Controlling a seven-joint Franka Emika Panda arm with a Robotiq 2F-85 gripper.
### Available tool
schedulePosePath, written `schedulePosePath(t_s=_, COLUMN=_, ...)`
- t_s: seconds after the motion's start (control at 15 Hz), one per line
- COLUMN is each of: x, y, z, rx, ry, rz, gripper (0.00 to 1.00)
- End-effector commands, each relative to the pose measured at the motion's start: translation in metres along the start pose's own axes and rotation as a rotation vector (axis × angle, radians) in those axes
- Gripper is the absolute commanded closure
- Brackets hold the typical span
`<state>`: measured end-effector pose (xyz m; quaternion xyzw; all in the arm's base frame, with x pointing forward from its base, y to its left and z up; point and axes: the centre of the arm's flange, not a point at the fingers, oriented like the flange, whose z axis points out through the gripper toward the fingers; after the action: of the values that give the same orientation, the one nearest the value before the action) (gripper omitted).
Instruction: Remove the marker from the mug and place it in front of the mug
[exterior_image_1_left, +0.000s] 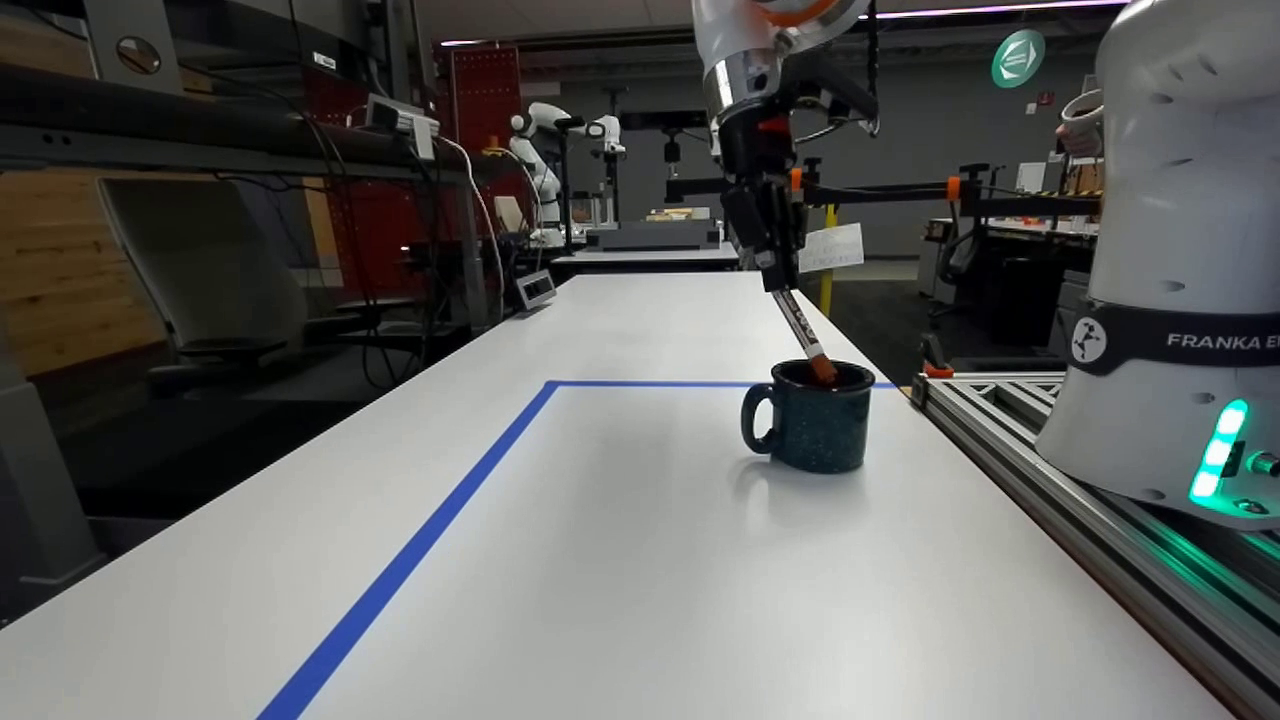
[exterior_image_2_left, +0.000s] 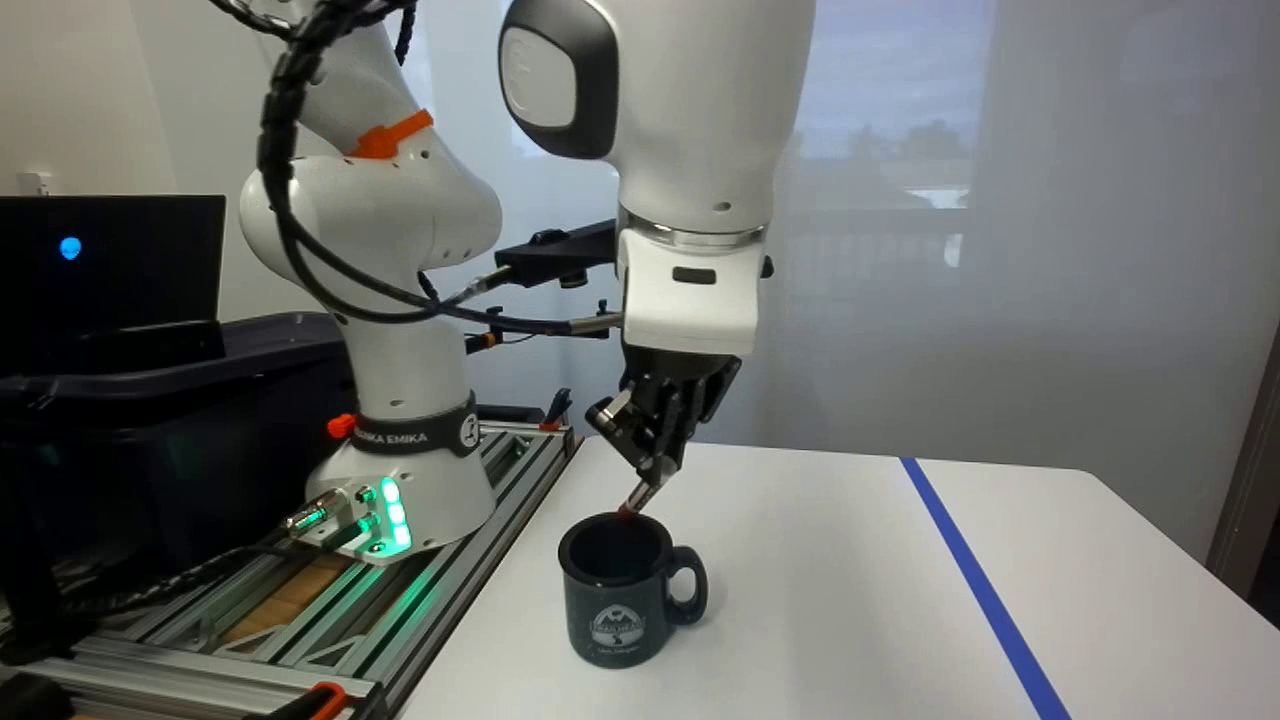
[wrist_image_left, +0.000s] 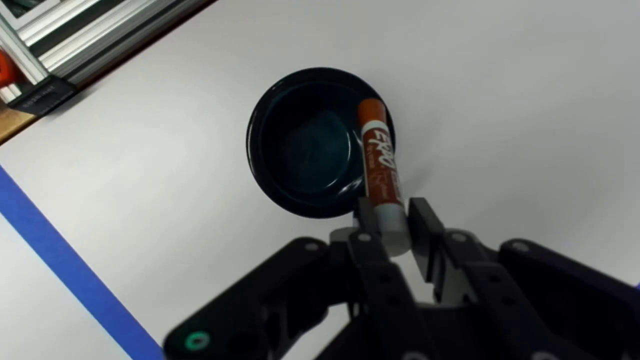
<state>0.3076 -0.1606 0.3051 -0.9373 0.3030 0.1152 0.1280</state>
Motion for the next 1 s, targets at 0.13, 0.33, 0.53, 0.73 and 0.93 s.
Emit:
schedulePosePath(t_s=0.13, x=-0.009, y=0.037, z=-0.013, rx=0.199, ry=0.044, rz=0.101, gripper=0.95)
schedulePosePath(t_s=0.33, x=-0.004, y=0.043, z=-0.004, rx=0.232, ry=0.059, rz=0.149, gripper=0.95)
schedulePosePath(t_s=0.53, x=0.004, y=0.043, z=0.004, rx=0.240, ry=0.098, rz=0.191, gripper=0.95)
schedulePosePath(t_s=0.73, x=0.014, y=0.038, z=0.009, rx=0.253, ry=0.125, rz=0.210, gripper=0.95)
schedulePosePath(t_s=0.93, x=0.022, y=0.028, z=0.015, rx=0.277, ry=0.124, rz=0.211, gripper=0.95)
